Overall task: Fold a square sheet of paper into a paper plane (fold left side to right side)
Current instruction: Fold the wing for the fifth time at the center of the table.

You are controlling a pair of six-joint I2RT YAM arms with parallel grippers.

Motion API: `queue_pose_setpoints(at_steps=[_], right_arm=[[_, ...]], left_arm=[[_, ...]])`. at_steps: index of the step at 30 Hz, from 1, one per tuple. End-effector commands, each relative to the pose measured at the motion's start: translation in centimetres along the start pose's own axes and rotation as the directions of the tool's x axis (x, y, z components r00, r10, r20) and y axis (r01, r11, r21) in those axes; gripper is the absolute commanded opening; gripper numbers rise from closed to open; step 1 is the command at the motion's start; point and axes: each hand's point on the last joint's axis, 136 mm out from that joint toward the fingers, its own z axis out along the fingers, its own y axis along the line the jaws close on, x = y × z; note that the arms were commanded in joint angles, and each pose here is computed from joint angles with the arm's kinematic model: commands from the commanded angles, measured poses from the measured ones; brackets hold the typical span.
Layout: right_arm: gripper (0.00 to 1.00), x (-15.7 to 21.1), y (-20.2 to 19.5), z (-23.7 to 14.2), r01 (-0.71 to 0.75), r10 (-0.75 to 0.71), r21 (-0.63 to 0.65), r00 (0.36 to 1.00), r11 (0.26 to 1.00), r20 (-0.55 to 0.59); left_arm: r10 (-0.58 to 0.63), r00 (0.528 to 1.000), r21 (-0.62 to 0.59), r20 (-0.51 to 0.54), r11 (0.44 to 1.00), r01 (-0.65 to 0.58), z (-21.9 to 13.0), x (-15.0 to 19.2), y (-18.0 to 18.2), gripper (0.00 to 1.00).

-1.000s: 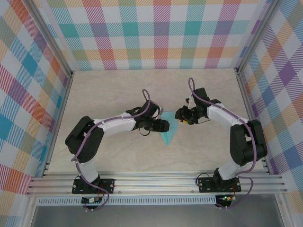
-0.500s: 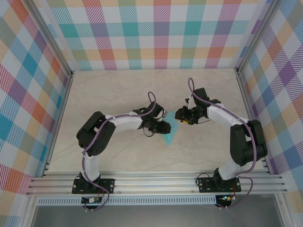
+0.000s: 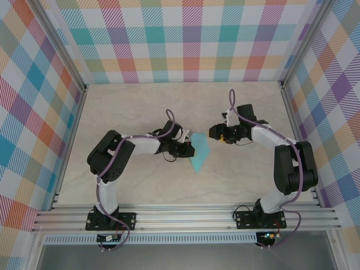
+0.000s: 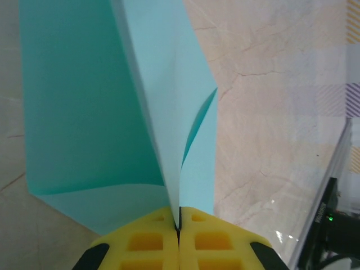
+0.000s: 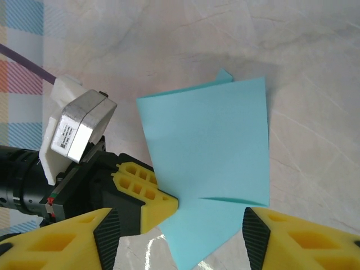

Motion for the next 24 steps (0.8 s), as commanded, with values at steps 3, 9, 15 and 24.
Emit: queue_pose_setpoints(at_steps=[3, 9, 15, 24], right_arm=[[0.63, -0.7, 0.8, 1.7, 0.098, -0.101, -0.148, 0.995, 0.984, -0.013], [0.63, -1.1, -0.5, 3.1, 0.081, -0.089, -0.163, 0.995, 0.983, -0.039], [0.62, -0.6, -1.4, 3.9, 0.054, -0.068, -0.186, 0.996, 0.981, -0.065], [0.63, -0.3, -3.1, 3.7, 0.018, -0.028, -0.157, 0.998, 0.987, -0.061]], left_arm=[[0.118, 0.993, 0.176, -0.013, 0.978, -0.114, -1.6, 0.0, -2.5, 0.0], [0.123, 0.992, 0.204, -0.039, 0.972, -0.112, -2.1, 0.8, -2.1, 0.0], [0.123, 0.992, 0.225, -0.036, 0.968, -0.111, -2.3, 0.8, -2.1, 0.0], [0.122, 0.992, 0.224, -0.035, 0.968, -0.111, -2.4, 0.8, -1.9, 0.0]])
